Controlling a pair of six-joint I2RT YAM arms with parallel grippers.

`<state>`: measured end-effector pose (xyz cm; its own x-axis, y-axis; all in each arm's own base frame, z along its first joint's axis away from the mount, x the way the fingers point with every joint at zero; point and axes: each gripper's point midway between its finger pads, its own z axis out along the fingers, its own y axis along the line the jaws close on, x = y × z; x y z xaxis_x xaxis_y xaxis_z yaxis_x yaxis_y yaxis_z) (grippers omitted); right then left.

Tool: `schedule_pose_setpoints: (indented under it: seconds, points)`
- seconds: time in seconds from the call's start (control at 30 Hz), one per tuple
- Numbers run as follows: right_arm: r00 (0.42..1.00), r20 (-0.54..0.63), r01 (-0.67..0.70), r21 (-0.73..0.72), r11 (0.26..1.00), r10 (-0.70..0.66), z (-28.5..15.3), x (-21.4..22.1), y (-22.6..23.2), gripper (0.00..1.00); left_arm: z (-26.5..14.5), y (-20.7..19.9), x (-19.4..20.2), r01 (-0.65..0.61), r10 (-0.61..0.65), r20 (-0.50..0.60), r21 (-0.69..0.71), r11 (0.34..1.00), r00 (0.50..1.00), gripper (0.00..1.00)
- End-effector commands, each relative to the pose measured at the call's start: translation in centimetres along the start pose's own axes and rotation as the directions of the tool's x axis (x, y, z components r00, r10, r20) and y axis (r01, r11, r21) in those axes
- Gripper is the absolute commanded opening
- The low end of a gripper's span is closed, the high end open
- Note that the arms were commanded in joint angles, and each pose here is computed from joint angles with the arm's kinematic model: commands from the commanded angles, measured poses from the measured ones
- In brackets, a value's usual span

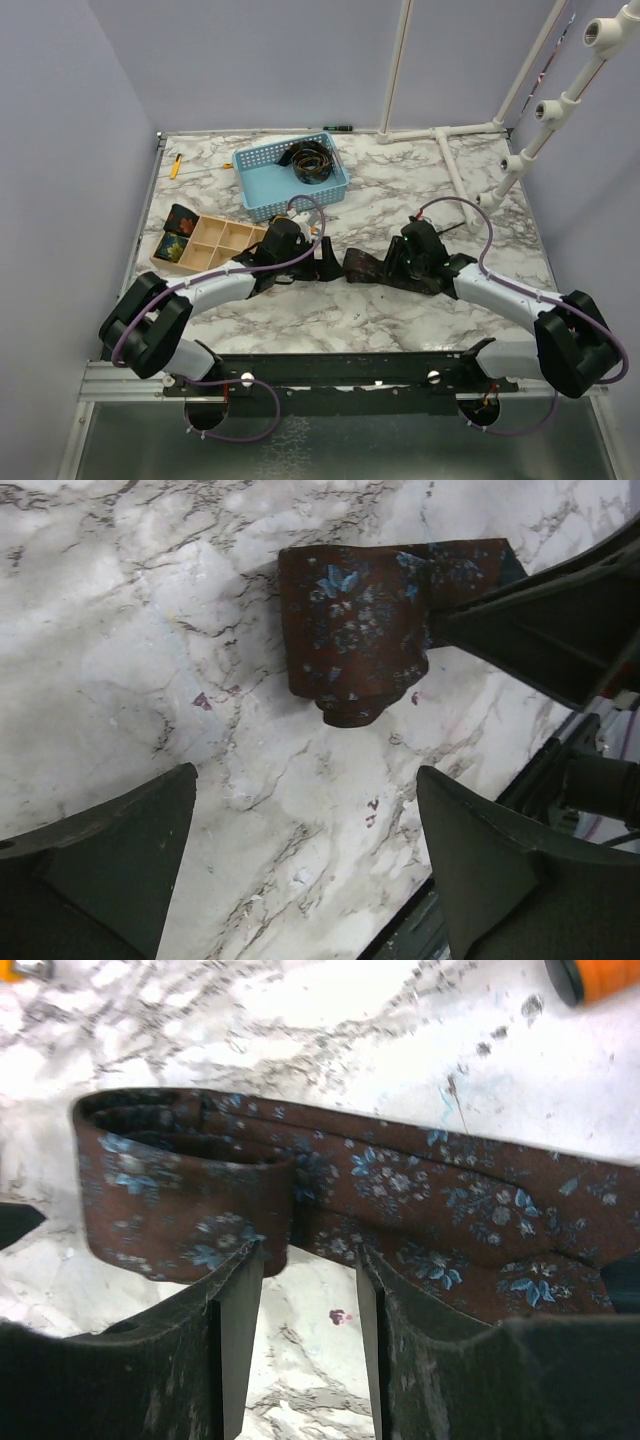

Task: Roll the ties
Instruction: Roll the tie at the center of the board.

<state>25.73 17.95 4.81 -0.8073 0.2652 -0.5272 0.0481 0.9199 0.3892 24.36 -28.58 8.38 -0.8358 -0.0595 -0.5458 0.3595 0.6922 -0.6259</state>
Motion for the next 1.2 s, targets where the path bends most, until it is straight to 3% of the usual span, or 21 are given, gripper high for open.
schedule_pose_setpoints:
  seconds: [0.0,0.23,0.4,0.5,0.63,0.73,1.17]
  points:
    - [0.999,0.038,0.033,-0.012,0.999,-0.033,-1.4,-2.4,1.2,0.47,-0.2,1.8,-0.3,-0.029,0.036,0.061,-0.104,0.994,0.998,0.88]
    - [0.994,0.091,0.072,-0.056,0.996,-0.067,-2.7,-5.8,4.0,0.48,-1.5,2.4,0.2,-0.024,0.036,0.085,-0.138,0.99,0.996,0.71]
    - [0.994,0.053,0.099,-0.021,0.995,-0.098,-0.3,-8.0,5.6,0.43,-1.1,0.1,2.8,-0.107,0.112,0.043,-0.108,0.988,0.993,0.42]
    - [0.994,0.033,0.105,-0.017,0.994,-0.105,1.7,-8.8,6.3,0.36,-0.5,-0.7,4.4,-0.131,0.134,0.019,-0.115,0.985,0.991,0.19]
    - [0.991,-0.014,0.131,-0.02,0.991,-0.131,4.5,-9.4,6.9,0.27,0.0,-0.1,5.8,-0.093,0.095,0.014,-0.123,0.988,0.995,0.04]
    - [0.985,-0.075,0.154,-0.043,0.987,-0.157,6.5,-8.9,7.7,0.23,0.7,-0.5,6.5,-0.074,0.075,0.007,-0.1,0.992,0.997,0.0]
    - [0.963,-0.201,0.169,-0.069,0.983,-0.179,9.4,-5.3,6.7,0.19,5.6,-2.6,6.8,-0.052,0.051,-0.011,-0.062,0.997,0.999,0.0]
